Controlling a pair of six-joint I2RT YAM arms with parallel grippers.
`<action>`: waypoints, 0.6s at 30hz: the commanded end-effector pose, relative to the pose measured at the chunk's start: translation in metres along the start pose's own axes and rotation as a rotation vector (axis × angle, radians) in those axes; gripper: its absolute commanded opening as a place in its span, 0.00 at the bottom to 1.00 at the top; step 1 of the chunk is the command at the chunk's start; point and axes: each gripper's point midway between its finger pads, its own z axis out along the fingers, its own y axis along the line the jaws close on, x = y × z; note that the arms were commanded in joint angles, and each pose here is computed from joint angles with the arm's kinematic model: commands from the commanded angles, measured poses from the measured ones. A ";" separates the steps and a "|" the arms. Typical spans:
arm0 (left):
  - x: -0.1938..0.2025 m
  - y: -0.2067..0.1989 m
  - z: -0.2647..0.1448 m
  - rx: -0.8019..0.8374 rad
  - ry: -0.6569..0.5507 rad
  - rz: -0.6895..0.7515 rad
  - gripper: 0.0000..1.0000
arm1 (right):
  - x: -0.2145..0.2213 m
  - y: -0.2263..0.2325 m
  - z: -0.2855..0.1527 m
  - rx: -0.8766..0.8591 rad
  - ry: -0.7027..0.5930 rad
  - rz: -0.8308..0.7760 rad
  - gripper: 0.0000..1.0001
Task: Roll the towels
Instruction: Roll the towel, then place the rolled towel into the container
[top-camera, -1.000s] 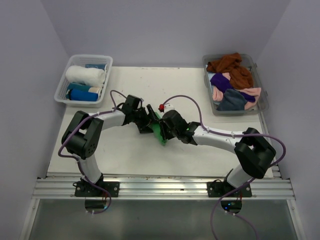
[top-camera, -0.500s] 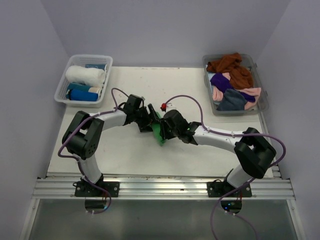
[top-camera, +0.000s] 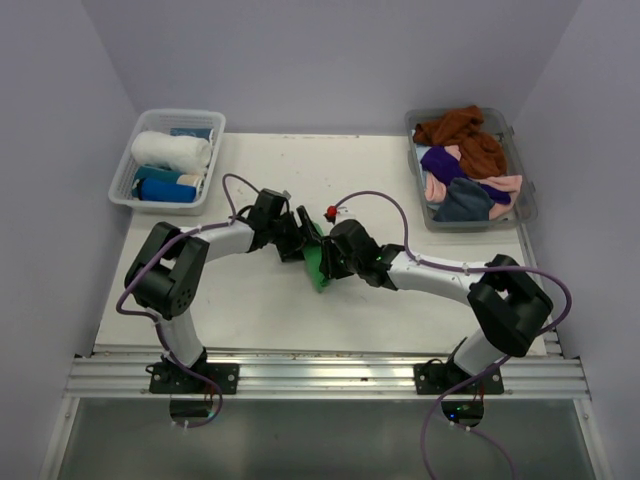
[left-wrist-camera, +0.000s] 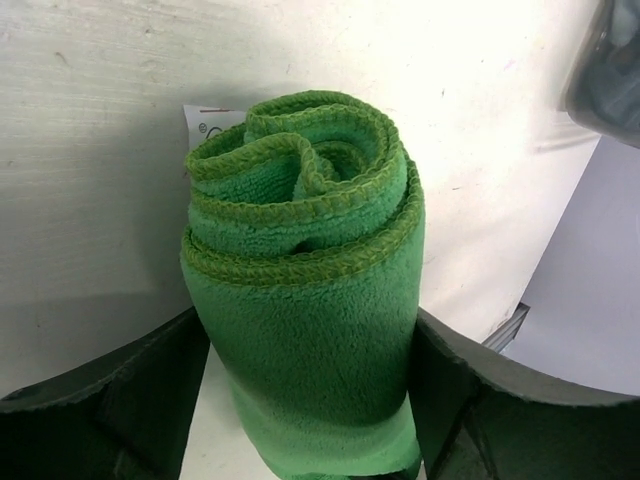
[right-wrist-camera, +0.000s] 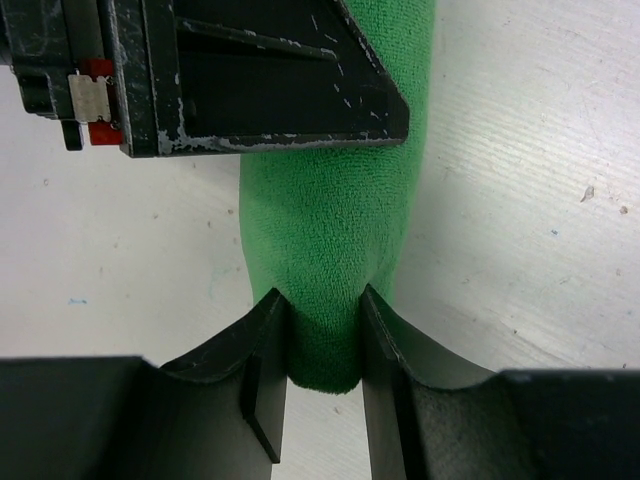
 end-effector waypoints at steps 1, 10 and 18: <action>-0.015 -0.013 0.002 0.049 -0.075 0.062 0.75 | -0.004 0.003 -0.006 -0.024 -0.019 0.025 0.33; -0.016 -0.023 0.005 0.050 -0.071 0.064 0.39 | -0.010 0.002 -0.013 -0.020 -0.026 -0.004 0.76; -0.031 -0.038 -0.017 0.056 -0.094 0.060 0.26 | -0.061 -0.031 -0.070 0.053 -0.184 0.010 0.96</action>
